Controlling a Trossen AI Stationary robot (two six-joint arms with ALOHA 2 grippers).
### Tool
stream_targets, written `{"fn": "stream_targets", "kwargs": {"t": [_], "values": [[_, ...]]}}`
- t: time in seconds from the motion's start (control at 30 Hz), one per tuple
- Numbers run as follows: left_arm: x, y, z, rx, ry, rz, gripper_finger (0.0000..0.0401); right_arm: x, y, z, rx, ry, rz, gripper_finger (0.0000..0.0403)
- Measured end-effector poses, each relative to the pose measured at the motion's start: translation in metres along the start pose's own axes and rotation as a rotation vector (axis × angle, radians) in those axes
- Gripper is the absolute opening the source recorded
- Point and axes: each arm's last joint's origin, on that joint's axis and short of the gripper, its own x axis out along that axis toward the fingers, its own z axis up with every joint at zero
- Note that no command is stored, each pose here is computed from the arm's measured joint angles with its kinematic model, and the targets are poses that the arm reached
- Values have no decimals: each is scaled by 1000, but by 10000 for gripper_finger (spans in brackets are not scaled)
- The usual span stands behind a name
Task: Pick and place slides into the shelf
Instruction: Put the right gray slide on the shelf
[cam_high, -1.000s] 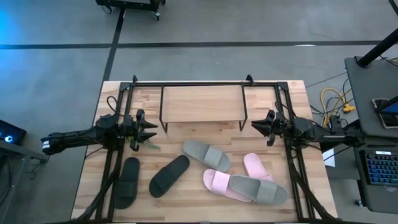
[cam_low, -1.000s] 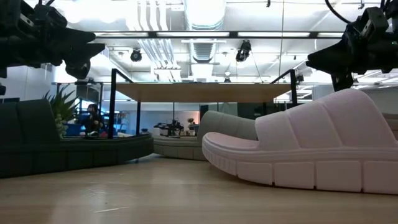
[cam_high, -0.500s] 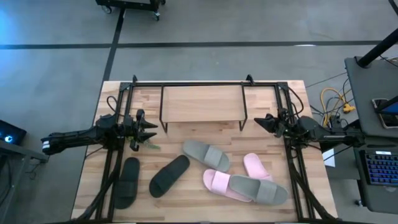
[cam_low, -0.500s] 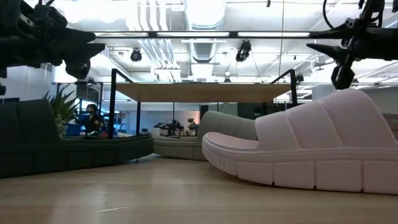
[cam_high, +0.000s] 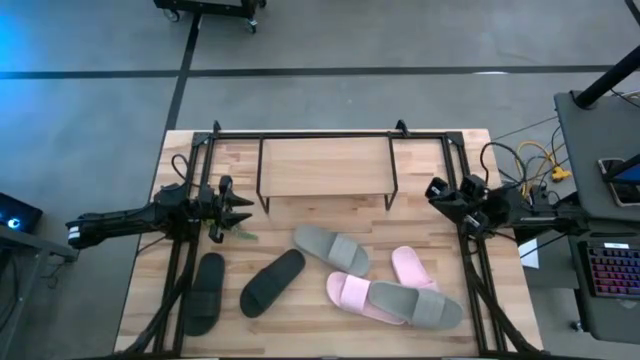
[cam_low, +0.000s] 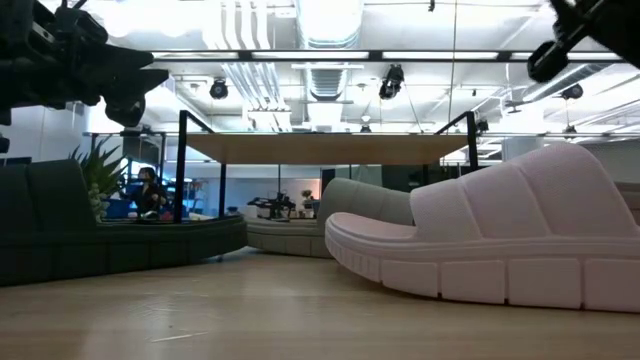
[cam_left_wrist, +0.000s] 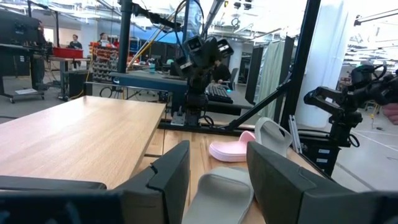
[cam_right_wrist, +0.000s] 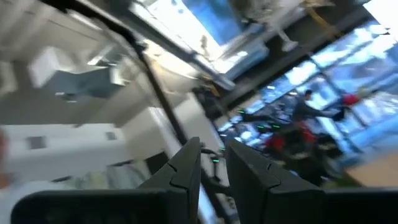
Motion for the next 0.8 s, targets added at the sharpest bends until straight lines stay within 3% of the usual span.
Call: {"fn": "stream_targets", "kwargs": {"t": [0.13,0.47,0.63,0.8], "values": [[0,0,0,0,0,0,145,1,-1,-3,80,48,7,68],[0,0,0,0,1,0,145,2,-2,-5,110,74,24,68],[0,0,0,0,1,0,145,2,-1,-4,29,53,22,68],[0,0,0,0,1,0,145,2,-4,-1,-16,-26,-81,68]]}}
